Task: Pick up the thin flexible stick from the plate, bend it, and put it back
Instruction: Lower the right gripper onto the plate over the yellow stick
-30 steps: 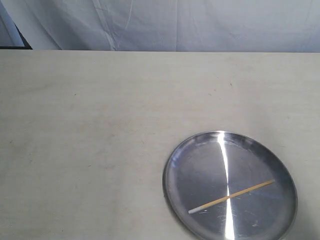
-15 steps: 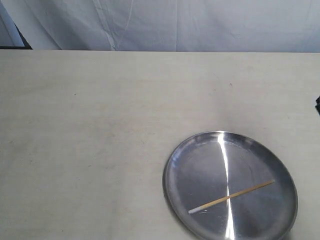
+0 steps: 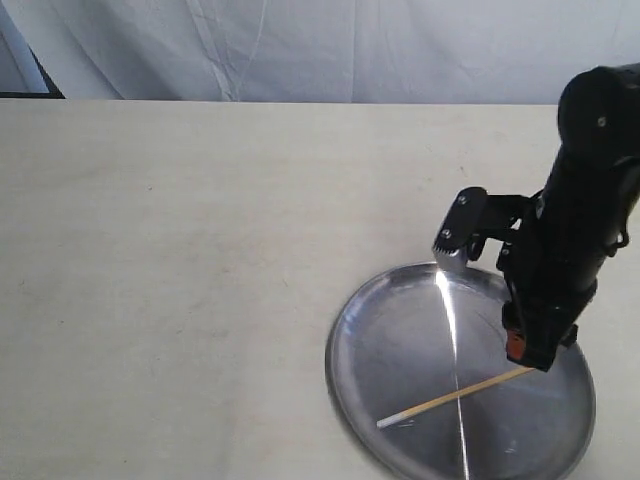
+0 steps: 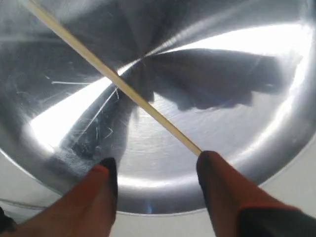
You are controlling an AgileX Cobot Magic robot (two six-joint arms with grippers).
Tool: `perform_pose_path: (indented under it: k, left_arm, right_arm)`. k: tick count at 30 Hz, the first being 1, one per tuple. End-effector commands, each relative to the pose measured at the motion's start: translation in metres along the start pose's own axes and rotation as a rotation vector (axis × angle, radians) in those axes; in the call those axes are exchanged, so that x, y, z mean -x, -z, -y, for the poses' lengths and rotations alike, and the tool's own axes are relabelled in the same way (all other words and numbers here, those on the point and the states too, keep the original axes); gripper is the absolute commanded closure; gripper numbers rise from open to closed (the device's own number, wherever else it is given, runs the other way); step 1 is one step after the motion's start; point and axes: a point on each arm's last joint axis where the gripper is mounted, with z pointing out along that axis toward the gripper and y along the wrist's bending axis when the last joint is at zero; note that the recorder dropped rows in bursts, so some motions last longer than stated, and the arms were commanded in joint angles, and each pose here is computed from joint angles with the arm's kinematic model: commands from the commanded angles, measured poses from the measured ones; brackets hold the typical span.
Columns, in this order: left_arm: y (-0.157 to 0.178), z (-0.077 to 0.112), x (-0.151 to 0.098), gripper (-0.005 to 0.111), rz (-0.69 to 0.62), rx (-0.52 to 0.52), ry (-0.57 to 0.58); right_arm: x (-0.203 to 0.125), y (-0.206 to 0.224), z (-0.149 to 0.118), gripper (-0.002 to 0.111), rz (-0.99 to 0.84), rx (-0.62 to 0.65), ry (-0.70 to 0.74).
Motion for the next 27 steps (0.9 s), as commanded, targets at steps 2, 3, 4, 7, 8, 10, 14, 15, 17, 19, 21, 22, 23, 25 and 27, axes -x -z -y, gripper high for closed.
perform_pose_path:
  k: [2, 3, 4, 7, 8, 10, 14, 15, 17, 19, 21, 22, 23, 25, 27]
  left_arm:
    - [0.0, 0.0, -0.001, 0.107, 0.01, 0.0, 0.008]
    - [0.0, 0.0, -0.001, 0.107, 0.01, 0.0, 0.008]
    - [0.0, 0.0, -0.001, 0.107, 0.01, 0.0, 0.008]
    - [0.0, 0.0, -0.001, 0.107, 0.01, 0.0, 0.008]
    - [0.0, 0.0, -0.001, 0.107, 0.01, 0.0, 0.008]
    - [0.0, 0.0, -0.001, 0.107, 0.01, 0.0, 0.008]
    - [0.0, 0.0, -0.001, 0.107, 0.01, 0.0, 0.008]
    - [0.0, 0.0, -0.001, 0.107, 0.01, 0.0, 0.008]
    - [0.0, 0.0, -0.001, 0.107, 0.01, 0.0, 0.008]
    - [0.0, 0.0, -0.001, 0.107, 0.01, 0.0, 0.008]
    - [0.0, 0.0, -0.001, 0.107, 0.01, 0.0, 0.008]
    - [0.0, 0.0, -0.001, 0.107, 0.01, 0.0, 0.008]
    - [0.0, 0.0, -0.001, 0.107, 0.01, 0.0, 0.008]
    - [0.0, 0.0, -0.001, 0.107, 0.01, 0.0, 0.008]
    - [0.0, 0.0, -0.001, 0.107, 0.01, 0.0, 0.008]
  right_arm:
    - [0.004, -0.023, 0.007, 0.057, -0.091, 0.023, 0.05]
    - [0.003, -0.025, 0.008, 0.057, -0.104, 0.025, 0.055]
    - [0.003, -0.028, 0.01, 0.057, -0.119, 0.018, 0.065]
    - [0.006, -0.036, 0.014, 0.057, -0.117, 0.014, 0.066]
    - [0.007, -0.039, 0.015, 0.057, -0.114, 0.011, 0.069]
    - [0.009, -0.044, 0.017, 0.057, -0.114, 0.01, 0.073]
    - [0.009, -0.053, 0.019, 0.057, -0.136, 0.024, 0.078]
    - [0.009, -0.054, 0.019, 0.057, -0.139, 0.025, 0.079]
    - [0.009, -0.055, 0.019, 0.057, -0.142, 0.028, 0.079]
    - [0.009, -0.055, 0.02, 0.057, -0.144, 0.026, 0.08]
    - [0.009, -0.055, 0.02, 0.057, -0.143, 0.021, 0.083]
    - [0.009, -0.055, 0.02, 0.057, -0.141, 0.017, 0.084]
    - [0.009, -0.055, 0.021, 0.057, -0.139, 0.013, 0.086]
    - [0.009, -0.055, 0.021, 0.057, -0.138, 0.012, 0.086]
    - [0.009, -0.055, 0.021, 0.057, -0.138, 0.012, 0.086]
